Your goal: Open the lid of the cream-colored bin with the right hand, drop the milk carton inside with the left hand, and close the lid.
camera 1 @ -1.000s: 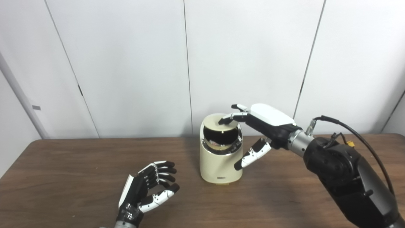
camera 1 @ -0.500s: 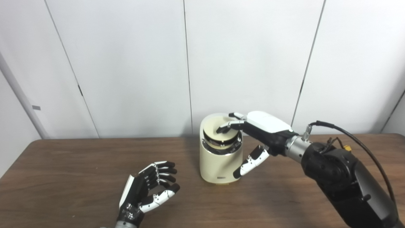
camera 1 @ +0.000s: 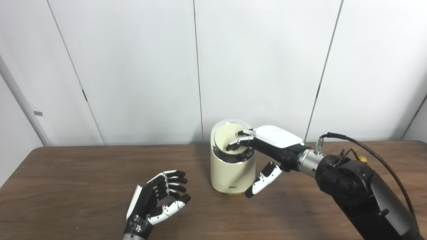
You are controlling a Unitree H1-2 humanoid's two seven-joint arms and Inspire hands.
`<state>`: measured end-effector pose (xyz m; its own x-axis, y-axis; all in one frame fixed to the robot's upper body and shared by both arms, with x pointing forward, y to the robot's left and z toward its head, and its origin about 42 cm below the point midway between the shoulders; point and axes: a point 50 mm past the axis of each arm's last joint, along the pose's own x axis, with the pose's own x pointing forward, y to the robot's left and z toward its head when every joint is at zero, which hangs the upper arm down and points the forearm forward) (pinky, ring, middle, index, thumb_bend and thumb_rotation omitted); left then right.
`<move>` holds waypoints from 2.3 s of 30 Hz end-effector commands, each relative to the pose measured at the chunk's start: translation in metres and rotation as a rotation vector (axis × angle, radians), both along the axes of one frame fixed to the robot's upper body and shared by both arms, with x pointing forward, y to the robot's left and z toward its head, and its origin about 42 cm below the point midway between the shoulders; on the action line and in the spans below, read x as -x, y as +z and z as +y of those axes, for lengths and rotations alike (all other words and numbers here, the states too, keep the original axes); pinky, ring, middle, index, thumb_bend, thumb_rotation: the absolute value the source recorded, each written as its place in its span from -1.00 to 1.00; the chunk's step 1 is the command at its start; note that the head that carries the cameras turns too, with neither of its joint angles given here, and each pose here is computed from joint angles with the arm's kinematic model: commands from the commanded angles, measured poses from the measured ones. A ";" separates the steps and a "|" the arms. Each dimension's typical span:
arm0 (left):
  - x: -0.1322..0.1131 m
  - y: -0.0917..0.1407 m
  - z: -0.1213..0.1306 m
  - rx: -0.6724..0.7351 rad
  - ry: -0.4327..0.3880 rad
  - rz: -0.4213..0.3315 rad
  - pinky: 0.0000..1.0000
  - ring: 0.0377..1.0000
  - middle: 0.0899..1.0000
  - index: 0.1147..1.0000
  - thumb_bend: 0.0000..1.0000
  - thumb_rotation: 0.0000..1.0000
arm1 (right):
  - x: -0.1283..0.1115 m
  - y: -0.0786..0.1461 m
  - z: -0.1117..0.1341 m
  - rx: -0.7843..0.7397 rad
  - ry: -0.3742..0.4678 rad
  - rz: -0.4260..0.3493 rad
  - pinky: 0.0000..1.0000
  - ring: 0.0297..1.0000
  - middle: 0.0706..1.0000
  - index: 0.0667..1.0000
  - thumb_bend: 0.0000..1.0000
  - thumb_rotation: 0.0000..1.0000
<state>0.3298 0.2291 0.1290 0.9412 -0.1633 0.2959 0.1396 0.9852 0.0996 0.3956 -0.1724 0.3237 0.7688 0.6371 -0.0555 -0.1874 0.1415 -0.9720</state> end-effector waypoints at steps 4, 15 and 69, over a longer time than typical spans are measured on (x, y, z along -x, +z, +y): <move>0.006 -0.001 -0.003 0.021 0.000 0.000 -0.06 0.13 0.23 0.33 0.33 -0.61 | 0.000 0.007 -0.003 0.116 0.004 -0.052 0.95 0.95 0.57 0.59 0.61 -0.29; 0.008 -0.001 -0.002 0.018 -0.002 -0.009 -0.06 0.13 0.24 0.33 0.33 -0.57 | 0.000 -0.006 -0.004 0.221 0.005 -0.085 1.00 0.98 0.55 0.57 0.65 -0.30; 0.003 0.001 0.009 0.048 -0.031 -0.037 -0.06 0.13 0.24 0.33 0.32 -0.68 | 0.065 -0.130 -0.099 -0.951 -0.299 0.070 0.72 0.80 0.86 0.85 0.46 -0.59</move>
<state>0.3253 0.2303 0.1291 0.9332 -0.1828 0.3093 0.1725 0.9831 0.0607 0.3271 -0.2699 0.1784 0.9463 0.2272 0.2300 -0.1065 0.8907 -0.4419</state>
